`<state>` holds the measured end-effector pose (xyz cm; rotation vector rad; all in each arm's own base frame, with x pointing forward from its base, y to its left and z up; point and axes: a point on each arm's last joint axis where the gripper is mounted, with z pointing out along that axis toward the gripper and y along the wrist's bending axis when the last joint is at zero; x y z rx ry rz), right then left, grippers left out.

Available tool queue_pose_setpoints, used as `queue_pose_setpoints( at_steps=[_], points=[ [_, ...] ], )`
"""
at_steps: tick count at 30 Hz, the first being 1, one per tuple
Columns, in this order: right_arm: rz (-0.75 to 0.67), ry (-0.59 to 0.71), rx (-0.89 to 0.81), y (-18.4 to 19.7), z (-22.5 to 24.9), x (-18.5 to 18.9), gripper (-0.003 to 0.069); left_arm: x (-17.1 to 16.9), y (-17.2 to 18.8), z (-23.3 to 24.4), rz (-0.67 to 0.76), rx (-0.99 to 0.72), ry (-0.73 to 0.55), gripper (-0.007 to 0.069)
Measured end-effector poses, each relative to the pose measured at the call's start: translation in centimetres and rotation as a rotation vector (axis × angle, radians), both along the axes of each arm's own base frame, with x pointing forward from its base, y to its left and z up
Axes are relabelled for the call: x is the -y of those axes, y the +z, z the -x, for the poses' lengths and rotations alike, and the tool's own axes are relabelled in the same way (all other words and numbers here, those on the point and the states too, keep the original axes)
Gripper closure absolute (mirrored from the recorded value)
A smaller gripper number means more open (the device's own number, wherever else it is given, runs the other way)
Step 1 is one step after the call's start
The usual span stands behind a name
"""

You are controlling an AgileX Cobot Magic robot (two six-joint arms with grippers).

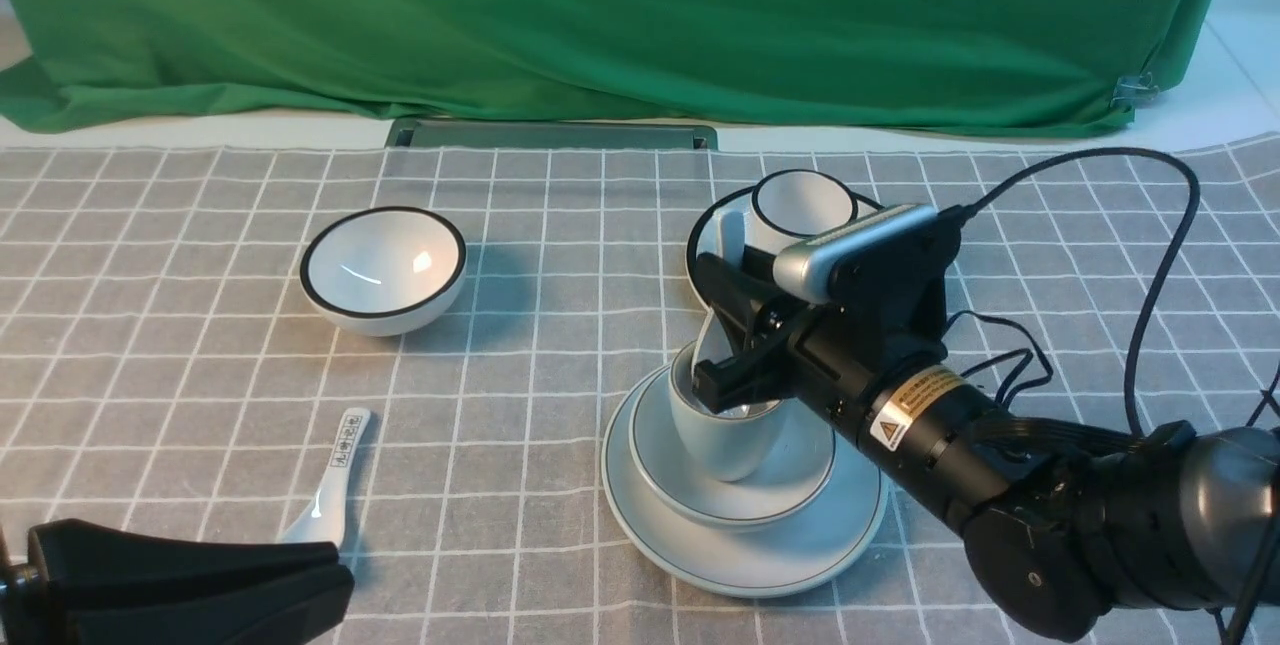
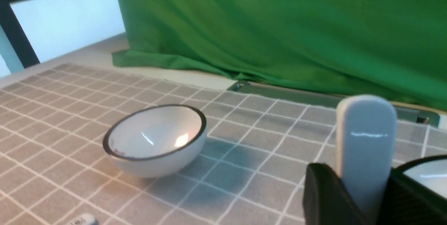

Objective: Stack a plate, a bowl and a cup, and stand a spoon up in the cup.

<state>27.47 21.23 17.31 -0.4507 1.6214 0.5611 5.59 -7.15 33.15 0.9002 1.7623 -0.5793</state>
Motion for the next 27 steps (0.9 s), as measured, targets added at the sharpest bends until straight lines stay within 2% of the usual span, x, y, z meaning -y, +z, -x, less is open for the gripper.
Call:
queue_pose_setpoints(
  at_steps=[2,4,5,7,10,17,19,22,27],
  points=[
    [0.004,0.000,-0.005,-0.1,0.0,0.0,0.0465,0.0,0.0,0.0,0.000,0.000,0.000,0.0616],
    [0.006,0.000,-0.006,-0.2,0.0,0.0,0.0387,0.0,0.0,0.0,0.000,0.000,0.000,0.0616],
    [0.008,0.000,-0.005,-0.2,0.0,0.0,0.0382,0.0,0.0,0.0,0.000,0.000,0.000,0.0616],
    [0.017,0.001,0.002,-0.2,0.0,0.0,0.0319,0.0,0.0,0.0,0.000,0.000,0.000,0.0616],
    [0.023,0.003,0.009,-0.1,0.1,0.1,0.0293,0.0,0.0,0.0,-0.001,0.000,0.000,0.0616],
    [0.073,0.101,-0.024,3.6,2.6,0.9,0.0339,0.0,-0.2,0.0,0.040,0.024,0.007,0.0616],
    [0.147,0.123,-0.078,6.7,4.5,2.2,0.0386,-0.2,-1.2,0.1,0.095,0.043,0.022,0.0616],
    [0.285,0.073,-0.208,8.9,6.9,4.8,0.0439,-0.4,-3.0,0.0,0.181,0.102,0.036,0.0616],
    [0.423,-0.021,-0.366,11.0,10.7,9.0,0.0469,-0.3,-6.3,-0.5,0.345,0.244,0.067,0.0616]
  ],
)
